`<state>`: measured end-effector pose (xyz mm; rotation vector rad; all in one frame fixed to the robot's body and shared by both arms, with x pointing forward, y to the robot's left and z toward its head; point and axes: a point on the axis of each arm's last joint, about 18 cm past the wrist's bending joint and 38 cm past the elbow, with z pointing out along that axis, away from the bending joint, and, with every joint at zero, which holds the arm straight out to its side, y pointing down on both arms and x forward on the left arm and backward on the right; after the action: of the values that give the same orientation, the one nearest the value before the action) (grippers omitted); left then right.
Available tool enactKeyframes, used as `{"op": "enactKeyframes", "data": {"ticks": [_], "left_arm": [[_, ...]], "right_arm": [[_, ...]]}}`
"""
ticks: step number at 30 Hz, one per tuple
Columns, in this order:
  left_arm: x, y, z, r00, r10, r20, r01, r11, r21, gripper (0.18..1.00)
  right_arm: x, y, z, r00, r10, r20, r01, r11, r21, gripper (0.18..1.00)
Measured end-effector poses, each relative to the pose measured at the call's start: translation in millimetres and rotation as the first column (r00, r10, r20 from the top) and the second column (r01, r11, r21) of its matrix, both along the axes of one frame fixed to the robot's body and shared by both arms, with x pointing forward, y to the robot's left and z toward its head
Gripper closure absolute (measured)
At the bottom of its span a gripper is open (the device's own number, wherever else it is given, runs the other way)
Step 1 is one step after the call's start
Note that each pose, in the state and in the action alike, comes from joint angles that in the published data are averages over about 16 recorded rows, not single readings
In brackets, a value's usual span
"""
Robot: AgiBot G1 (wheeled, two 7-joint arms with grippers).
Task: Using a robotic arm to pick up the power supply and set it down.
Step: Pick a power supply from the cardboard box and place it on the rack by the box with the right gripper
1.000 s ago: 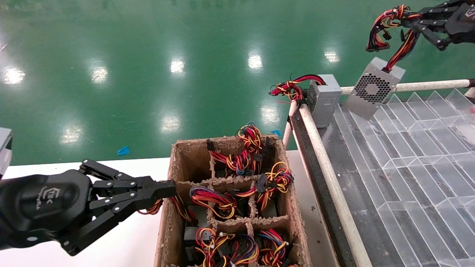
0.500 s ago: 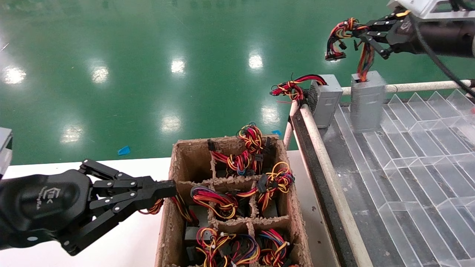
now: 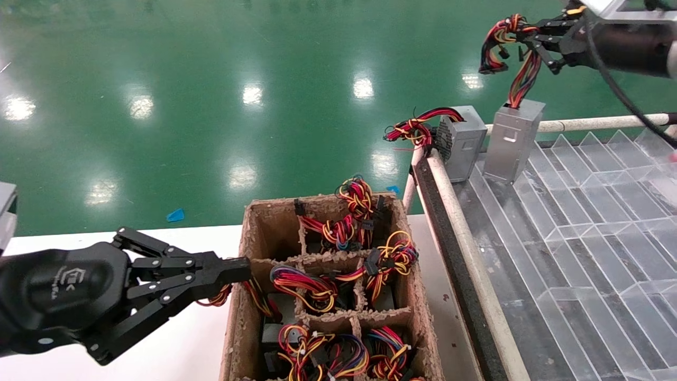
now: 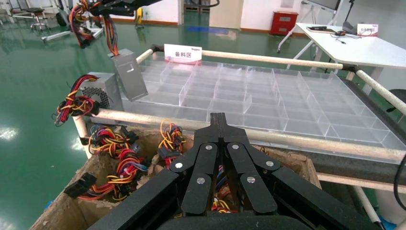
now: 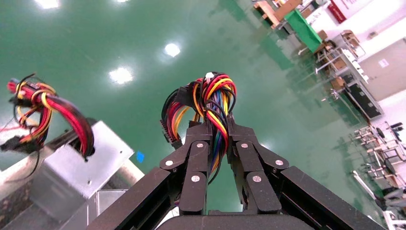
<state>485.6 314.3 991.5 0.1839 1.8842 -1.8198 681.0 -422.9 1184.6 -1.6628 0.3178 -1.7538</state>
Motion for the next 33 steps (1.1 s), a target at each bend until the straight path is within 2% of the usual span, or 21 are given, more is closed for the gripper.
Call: {"op": "enactKeyframes", "data": {"ticks": [17, 33], "left_arm": [[0, 0, 0, 1.0, 0.0, 0.0, 0.0, 1.0, 0.0, 0.993], [0, 0, 0, 1.0, 0.0, 0.0, 0.0, 1.0, 0.0, 0.993]], "right_arm": [[18, 37, -6, 0.997, 0.069, 0.017, -0.069, 0.997, 0.045, 0.953], [30, 24, -23, 1.0, 0.011, 0.024, -0.014, 0.993, 0.113, 0.953]]}}
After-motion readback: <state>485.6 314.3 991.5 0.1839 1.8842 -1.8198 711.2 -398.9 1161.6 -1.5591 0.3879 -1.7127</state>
